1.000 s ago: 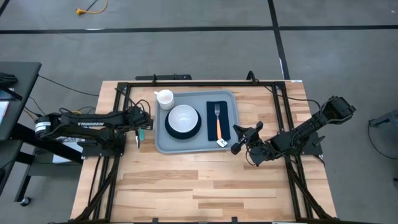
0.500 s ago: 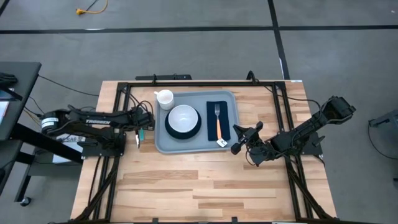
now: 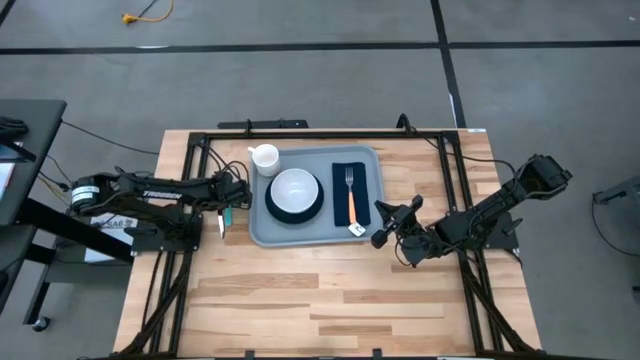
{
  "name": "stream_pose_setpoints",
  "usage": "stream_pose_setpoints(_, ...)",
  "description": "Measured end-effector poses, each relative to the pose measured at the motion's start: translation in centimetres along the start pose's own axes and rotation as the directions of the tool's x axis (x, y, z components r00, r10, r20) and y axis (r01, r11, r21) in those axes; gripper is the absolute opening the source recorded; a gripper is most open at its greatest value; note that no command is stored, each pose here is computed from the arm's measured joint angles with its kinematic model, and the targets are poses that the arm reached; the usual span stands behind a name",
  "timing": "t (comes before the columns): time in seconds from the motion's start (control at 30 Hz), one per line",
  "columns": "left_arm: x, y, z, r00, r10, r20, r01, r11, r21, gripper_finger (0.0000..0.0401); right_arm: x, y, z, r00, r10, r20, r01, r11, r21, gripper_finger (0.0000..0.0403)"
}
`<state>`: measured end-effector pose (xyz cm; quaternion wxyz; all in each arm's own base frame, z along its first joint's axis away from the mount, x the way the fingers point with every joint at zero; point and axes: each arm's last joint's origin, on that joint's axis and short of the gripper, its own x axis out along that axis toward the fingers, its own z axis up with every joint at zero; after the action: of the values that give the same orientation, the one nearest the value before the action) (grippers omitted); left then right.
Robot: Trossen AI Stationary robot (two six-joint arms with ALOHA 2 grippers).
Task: Set up tray
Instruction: Put the green spoon on the black napkin to the left of the orange fork
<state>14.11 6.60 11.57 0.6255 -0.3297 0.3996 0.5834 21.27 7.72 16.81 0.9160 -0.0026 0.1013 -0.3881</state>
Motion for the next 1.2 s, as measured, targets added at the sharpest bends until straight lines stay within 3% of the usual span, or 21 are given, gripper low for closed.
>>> stream_pose_setpoints(0.3,0.0,0.0,0.0,1.0,-0.001,0.003,0.001,1.0,-0.002,0.0023,0.0,0.1,0.0,1.0,0.023,-0.011,-0.023,1.0,-0.002,0.0017)
stream_pose_setpoints(0.93,-0.7,-0.4,-1.0,0.998,-0.01,0.062,0.01,1.0,-0.008,0.0027,0.0,0.1,0.0,1.0,0.024,-0.012,-0.024,1.0,-0.019,0.0017)
stream_pose_setpoints(1.2,-3.8,-0.6,-0.3,0.993,-0.088,0.083,0.089,0.996,-0.007,0.0023,0.0,0.1,0.0,1.0,0.024,-0.012,-0.024,0.999,-0.02,0.0017)
